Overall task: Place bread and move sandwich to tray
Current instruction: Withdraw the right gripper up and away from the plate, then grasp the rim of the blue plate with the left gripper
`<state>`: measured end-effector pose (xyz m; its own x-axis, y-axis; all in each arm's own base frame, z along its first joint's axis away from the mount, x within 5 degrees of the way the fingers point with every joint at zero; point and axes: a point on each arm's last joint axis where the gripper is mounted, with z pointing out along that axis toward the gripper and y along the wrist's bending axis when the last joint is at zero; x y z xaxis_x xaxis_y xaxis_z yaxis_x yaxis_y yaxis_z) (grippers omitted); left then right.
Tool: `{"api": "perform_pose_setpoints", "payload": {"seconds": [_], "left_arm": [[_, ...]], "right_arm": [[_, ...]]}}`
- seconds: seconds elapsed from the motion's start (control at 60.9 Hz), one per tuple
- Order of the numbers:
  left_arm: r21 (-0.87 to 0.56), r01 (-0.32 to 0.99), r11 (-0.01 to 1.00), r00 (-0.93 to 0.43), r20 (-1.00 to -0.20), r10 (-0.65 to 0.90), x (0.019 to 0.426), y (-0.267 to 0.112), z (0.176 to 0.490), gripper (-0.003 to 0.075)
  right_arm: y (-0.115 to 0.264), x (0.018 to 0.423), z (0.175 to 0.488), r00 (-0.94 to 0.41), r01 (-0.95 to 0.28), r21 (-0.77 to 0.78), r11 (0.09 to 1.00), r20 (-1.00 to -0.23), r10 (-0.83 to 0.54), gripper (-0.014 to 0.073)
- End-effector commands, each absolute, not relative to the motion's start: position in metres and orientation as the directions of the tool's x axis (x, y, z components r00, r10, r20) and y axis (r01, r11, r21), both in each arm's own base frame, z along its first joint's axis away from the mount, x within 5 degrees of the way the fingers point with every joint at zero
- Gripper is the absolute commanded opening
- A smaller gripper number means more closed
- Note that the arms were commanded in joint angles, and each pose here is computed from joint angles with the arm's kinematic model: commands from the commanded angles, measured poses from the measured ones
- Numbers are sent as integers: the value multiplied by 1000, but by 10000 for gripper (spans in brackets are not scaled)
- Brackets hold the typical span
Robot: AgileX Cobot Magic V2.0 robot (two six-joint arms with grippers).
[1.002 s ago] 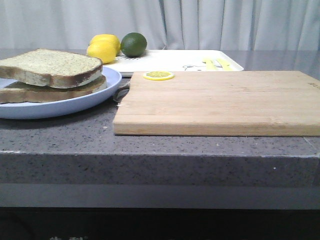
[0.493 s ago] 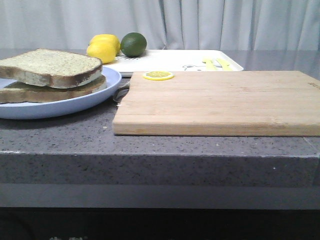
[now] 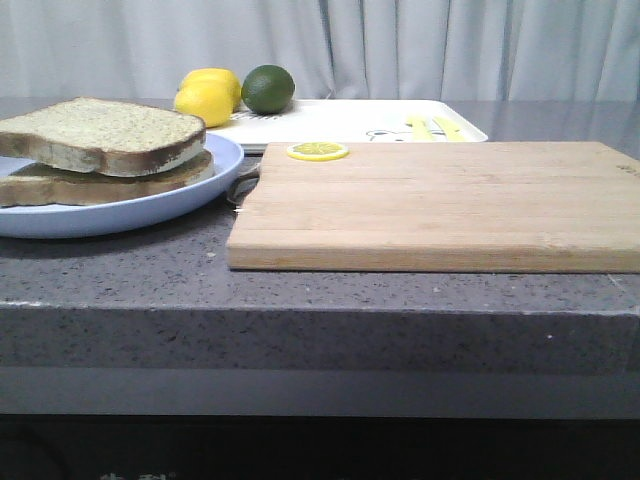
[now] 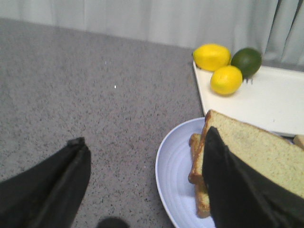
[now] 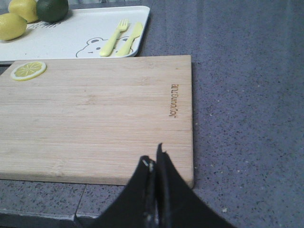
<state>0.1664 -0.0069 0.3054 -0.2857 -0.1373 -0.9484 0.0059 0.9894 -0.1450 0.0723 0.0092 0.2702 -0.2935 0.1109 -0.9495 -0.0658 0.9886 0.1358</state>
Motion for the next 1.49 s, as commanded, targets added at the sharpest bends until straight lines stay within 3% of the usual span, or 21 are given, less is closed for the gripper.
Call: {"api": "perform_pose_setpoints", "payload": {"seconds": [0.0, 0.312, 0.723, 1.479], "left_arm": [[-158, 2, 987, -301, -942, -150, 189, -8, 318, 494], [-175, -27, 984, -532, -831, -162, 231, -12, 293, 494], [-200, -52, 978, -594, -782, -191, 245, -13, 276, 494], [-199, -13, 980, -668, -727, -157, 272, -27, 276, 494]], "right_arm": [[8, 74, 286, -198, -59, 142, 988, -972, 128, -59], [8, 74, 285, -201, -60, 142, 988, -971, 128, -59], [8, 74, 285, -201, -60, 142, 988, -971, 128, -59], [8, 74, 285, -201, -60, 142, 988, -971, 128, -59]]}}
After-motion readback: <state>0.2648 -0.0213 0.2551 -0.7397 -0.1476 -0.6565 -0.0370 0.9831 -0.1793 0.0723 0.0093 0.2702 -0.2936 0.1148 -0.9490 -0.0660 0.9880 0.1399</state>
